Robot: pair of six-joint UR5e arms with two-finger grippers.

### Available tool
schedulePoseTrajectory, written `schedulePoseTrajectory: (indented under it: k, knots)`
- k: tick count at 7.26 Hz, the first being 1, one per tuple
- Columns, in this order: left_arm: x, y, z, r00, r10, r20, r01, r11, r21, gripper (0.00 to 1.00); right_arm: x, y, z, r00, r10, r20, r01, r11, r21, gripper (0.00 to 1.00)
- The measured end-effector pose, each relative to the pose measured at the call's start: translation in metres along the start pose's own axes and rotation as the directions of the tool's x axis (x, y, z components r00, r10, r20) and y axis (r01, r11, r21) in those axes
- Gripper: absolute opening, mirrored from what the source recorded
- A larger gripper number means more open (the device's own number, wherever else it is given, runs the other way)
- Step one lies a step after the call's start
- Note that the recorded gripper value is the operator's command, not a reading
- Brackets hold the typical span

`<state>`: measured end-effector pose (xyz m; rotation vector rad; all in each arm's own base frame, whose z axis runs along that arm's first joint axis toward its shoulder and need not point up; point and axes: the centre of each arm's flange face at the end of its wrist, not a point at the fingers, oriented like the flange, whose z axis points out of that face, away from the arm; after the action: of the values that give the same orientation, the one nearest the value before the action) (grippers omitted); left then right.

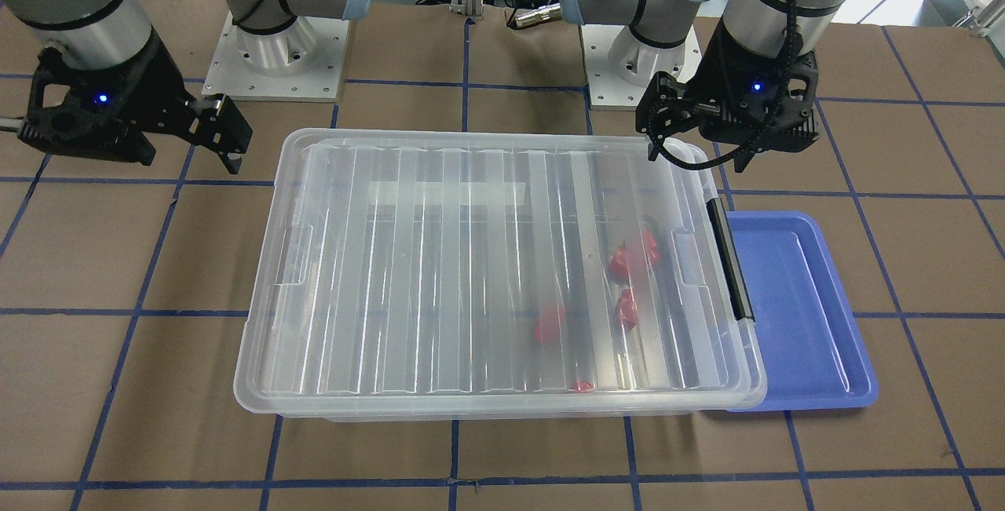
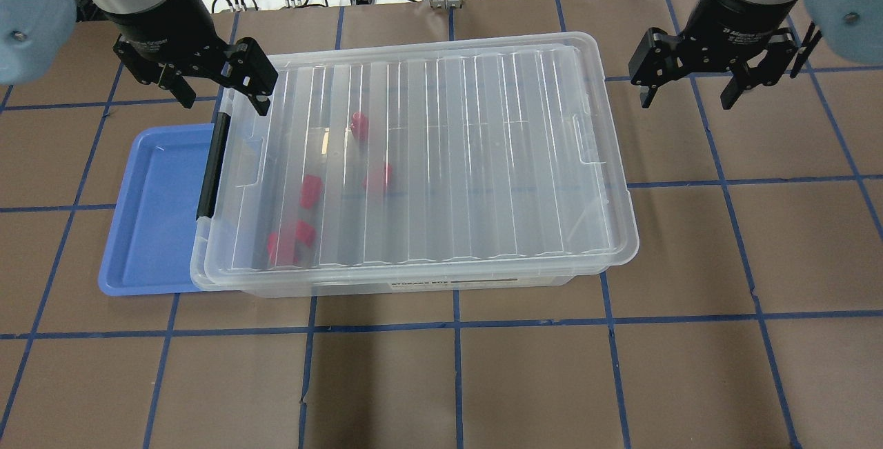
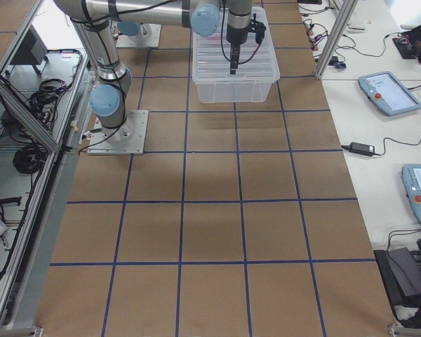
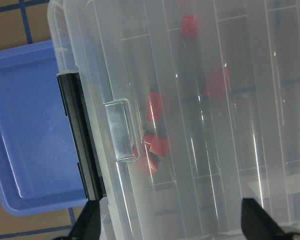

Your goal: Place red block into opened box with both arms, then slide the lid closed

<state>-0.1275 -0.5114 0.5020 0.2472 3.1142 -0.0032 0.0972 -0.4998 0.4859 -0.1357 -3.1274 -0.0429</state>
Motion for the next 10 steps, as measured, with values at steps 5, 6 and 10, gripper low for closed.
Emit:
schedulePoseTrajectory:
  k: [5, 6, 10]
  knots:
    - [0.0, 0.0, 0.001, 1.0, 0.001, 0.0, -0.001, 1.0, -0.001, 1.0, -0.022, 0.025, -0.011, 0.999, -0.045, 0.012, 0.045, 0.999, -0.004, 1.0]
    - [0.0, -0.001, 0.001, 1.0, 0.001, 0.0, -0.001, 1.0, -0.002, 1.0, -0.021, 0.027, -0.013, 0.999, -0.045, 0.006, 0.045, 0.999, -0.002, 1.0]
    - [0.0, 0.001, -0.003, 1.0, 0.001, 0.001, -0.001, 1.0, 0.006, 1.0, -0.017, 0.026, -0.013, 0.999, -0.043, -0.006, 0.043, 0.999, -0.002, 1.0]
